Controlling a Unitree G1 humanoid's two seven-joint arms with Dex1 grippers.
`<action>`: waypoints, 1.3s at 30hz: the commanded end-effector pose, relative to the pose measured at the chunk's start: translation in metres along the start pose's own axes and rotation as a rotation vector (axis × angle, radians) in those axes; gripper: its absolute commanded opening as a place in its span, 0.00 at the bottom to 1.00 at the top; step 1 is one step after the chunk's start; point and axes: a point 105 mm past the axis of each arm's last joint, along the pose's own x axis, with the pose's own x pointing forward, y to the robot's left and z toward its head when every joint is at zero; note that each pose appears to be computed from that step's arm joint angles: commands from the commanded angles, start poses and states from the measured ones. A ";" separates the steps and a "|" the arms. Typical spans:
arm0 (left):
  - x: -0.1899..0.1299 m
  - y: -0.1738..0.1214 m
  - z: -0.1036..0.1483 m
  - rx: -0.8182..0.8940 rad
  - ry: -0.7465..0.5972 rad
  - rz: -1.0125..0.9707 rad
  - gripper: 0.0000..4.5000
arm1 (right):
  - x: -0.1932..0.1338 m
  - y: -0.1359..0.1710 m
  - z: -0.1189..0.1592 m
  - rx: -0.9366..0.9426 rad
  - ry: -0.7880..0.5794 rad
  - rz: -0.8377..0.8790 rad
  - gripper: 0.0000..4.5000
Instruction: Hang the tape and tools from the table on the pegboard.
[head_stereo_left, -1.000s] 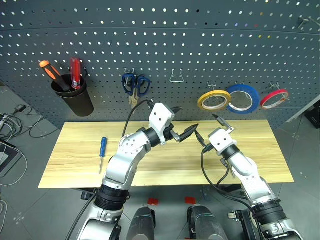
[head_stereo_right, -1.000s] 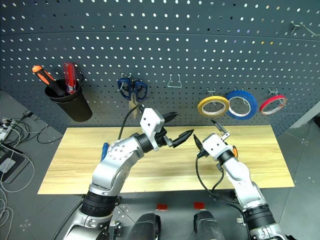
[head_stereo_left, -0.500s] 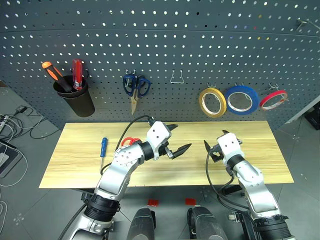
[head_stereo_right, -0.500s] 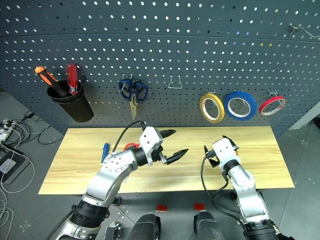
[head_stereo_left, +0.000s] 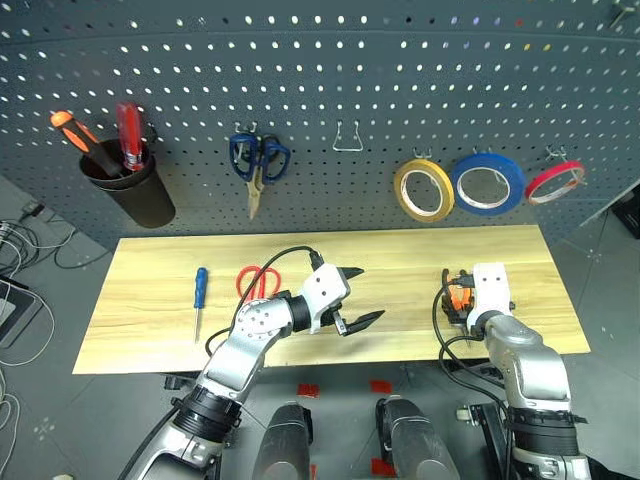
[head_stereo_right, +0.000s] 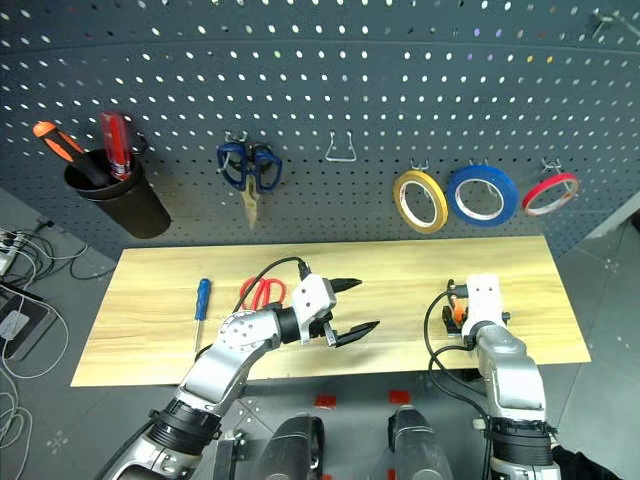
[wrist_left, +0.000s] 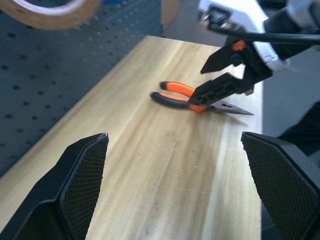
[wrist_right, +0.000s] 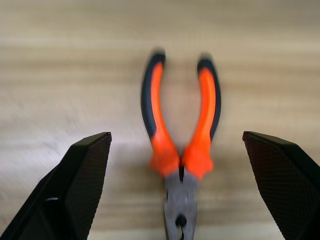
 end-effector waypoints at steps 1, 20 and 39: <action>-0.001 -0.001 0.007 0.028 -0.021 -0.021 1.00 | 0.000 -0.006 0.007 0.018 0.000 -0.012 1.00; -0.001 -0.014 0.021 -0.034 -0.069 -0.044 1.00 | 0.021 -0.010 0.020 0.045 0.049 0.011 1.00; -0.016 -0.021 0.026 -0.115 -0.089 0.010 1.00 | -0.009 0.027 0.034 -0.181 -0.109 0.247 0.64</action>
